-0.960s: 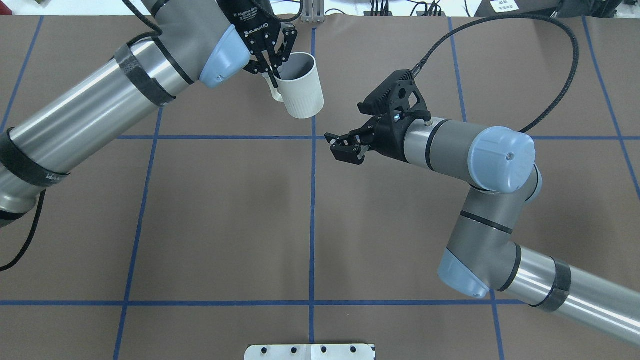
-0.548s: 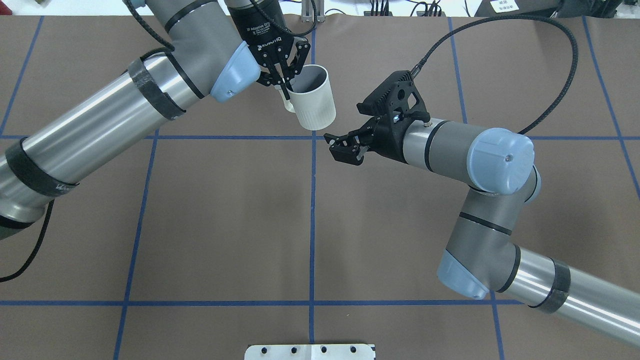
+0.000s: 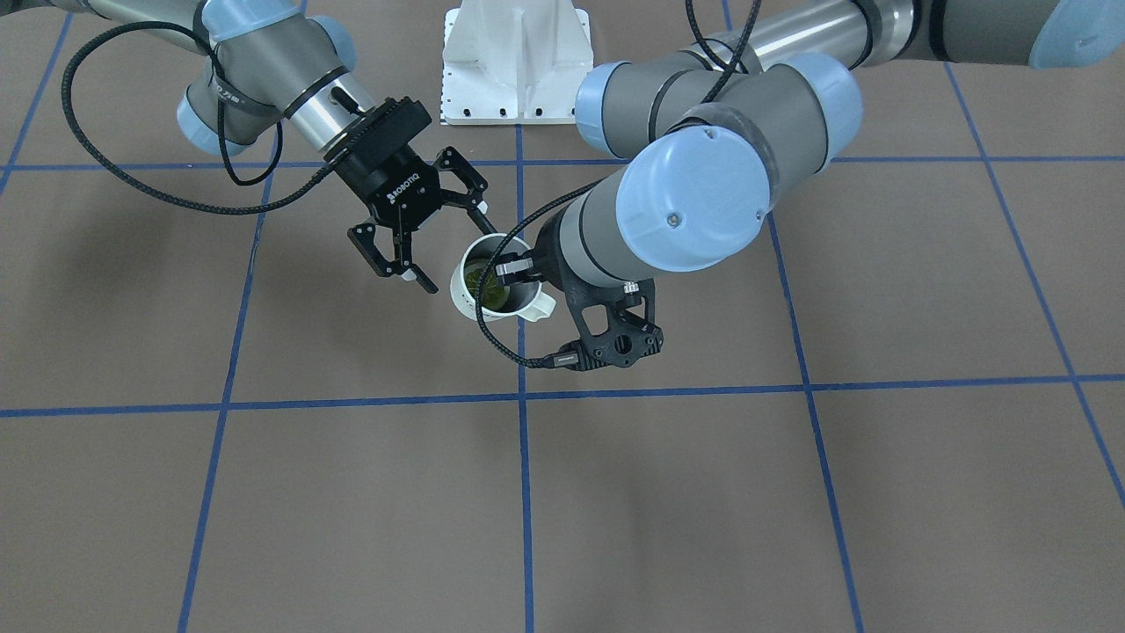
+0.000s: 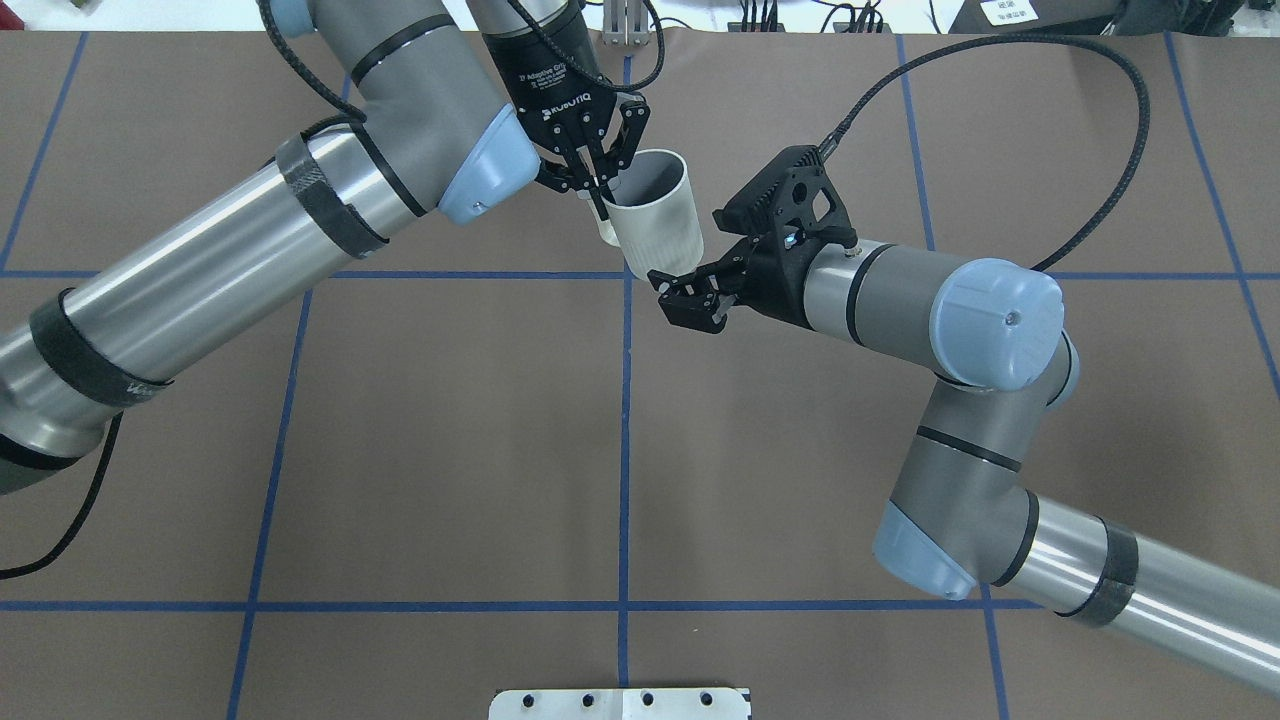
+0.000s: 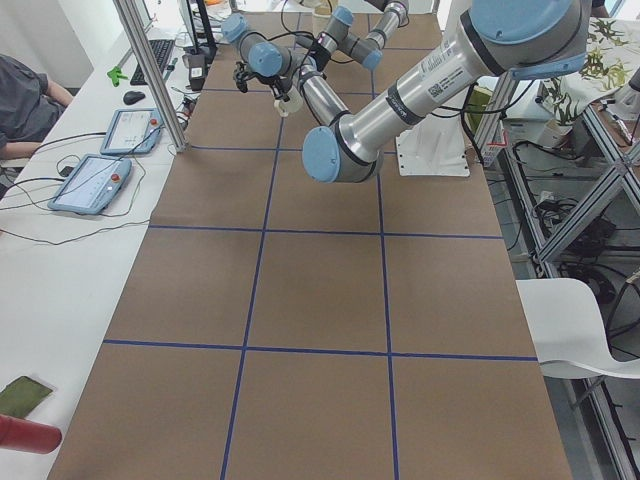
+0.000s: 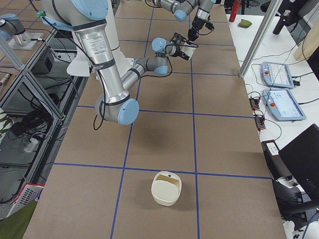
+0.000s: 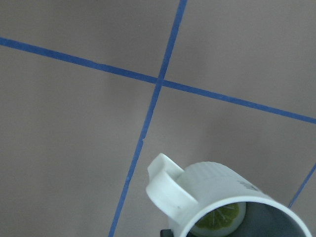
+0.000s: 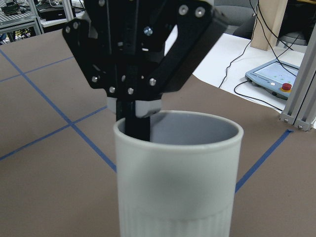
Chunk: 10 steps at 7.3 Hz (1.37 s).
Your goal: Left arm hands cup to right arm to dump lemon
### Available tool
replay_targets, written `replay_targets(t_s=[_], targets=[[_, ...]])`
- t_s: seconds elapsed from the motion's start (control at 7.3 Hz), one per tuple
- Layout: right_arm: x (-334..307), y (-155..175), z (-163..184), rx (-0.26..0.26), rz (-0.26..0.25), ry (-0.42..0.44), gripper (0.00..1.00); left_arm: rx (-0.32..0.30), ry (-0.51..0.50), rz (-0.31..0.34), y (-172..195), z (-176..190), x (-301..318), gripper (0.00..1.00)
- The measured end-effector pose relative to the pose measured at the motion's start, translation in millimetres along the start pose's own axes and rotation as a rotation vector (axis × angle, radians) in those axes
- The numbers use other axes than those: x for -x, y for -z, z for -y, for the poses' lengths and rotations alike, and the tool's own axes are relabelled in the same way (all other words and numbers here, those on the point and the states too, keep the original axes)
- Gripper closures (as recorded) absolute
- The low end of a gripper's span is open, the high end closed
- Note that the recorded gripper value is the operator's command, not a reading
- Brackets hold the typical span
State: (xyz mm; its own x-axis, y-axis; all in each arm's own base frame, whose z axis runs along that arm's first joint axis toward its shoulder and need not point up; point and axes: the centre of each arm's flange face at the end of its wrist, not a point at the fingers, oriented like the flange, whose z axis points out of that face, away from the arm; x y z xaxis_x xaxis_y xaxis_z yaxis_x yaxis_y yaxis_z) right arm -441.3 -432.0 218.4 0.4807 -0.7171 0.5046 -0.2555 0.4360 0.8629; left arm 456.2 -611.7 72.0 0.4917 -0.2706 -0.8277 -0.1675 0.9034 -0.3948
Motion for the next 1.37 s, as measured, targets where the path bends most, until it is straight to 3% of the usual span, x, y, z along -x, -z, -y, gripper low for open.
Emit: replay_targets(t_s=[1.1,1.23,1.37], targets=[[-0.1,-1.3,-4.2,0.008,0.0,0.0,0.02,0.051,-0.039,-0.014,-18.1,-24.7,-18.0,1.0],[-0.6,-1.0,-5.5,0.009,-0.001,0.0,0.04,0.055,-0.039,-0.016,-18.0,-25.4,-18.3,1.0],[-1.1,-0.7,-6.5,0.01,-0.001,0.0,0.12,0.057,-0.039,-0.017,-18.0,-25.5,-18.2,1.0]])
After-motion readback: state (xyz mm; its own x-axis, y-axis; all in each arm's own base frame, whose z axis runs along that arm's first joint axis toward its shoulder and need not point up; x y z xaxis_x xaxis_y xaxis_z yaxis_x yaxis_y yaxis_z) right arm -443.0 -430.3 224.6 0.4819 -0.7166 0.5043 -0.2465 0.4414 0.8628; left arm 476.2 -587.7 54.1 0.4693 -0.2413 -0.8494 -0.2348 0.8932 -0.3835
